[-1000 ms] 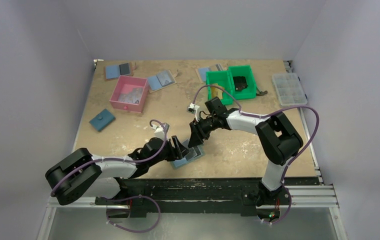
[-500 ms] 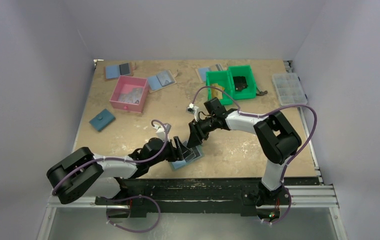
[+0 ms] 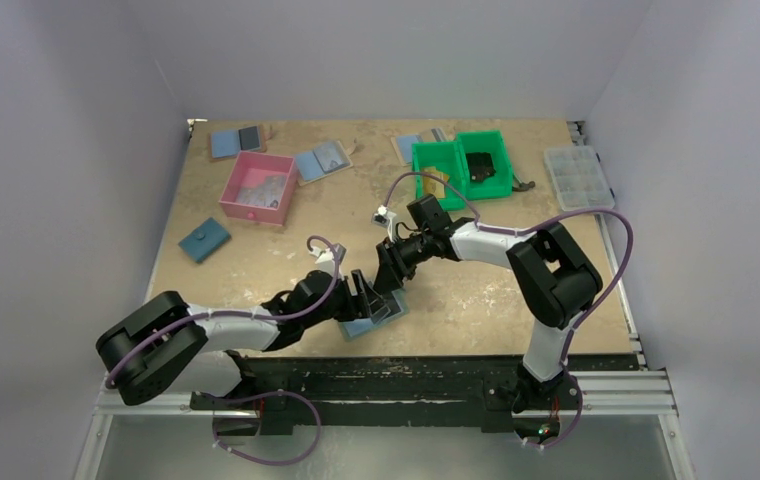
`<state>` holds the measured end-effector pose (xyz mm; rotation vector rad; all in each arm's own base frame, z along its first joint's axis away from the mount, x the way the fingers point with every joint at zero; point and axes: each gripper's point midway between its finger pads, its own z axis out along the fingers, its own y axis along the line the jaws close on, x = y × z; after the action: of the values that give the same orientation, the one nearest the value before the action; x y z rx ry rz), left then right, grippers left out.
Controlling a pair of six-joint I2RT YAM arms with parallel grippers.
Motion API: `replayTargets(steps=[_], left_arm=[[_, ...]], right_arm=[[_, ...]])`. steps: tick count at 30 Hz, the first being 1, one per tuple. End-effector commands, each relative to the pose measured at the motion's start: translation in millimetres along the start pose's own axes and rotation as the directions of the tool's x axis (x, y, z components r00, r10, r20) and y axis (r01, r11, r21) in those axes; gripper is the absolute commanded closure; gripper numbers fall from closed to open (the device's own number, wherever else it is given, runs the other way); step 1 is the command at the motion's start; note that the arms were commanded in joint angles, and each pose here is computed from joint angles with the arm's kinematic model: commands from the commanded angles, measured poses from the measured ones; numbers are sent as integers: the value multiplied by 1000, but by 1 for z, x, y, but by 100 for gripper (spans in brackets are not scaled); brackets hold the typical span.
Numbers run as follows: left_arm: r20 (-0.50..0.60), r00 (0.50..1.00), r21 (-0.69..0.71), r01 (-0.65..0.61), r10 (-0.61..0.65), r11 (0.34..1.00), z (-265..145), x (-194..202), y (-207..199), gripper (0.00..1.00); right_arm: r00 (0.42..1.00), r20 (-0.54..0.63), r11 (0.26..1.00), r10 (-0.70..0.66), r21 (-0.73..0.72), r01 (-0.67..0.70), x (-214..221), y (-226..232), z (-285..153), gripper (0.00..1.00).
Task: Take the credit cards out of the card holder
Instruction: Pick up the card holder from the center of the board.
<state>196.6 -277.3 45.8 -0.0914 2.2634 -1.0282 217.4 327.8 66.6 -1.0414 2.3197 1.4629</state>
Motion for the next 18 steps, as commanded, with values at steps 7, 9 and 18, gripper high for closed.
replayTargets(steps=[7, 9, 18], left_arm=[[56, 998, -77, 26, -22, 997, -3, -17, -1, 26], [62, 998, -83, 28, -23, 996, -5, -19, -1, 25], [62, 997, -108, 43, -37, 993, -7, -16, 3, 24]], right_arm=[[1000, -23, 990, 20, -140, -23, 4, 30, 7, 50], [999, -25, 988, 22, -151, -26, 4, 31, 8, 50], [998, -45, 975, 33, -220, -43, 8, 45, 10, 49]])
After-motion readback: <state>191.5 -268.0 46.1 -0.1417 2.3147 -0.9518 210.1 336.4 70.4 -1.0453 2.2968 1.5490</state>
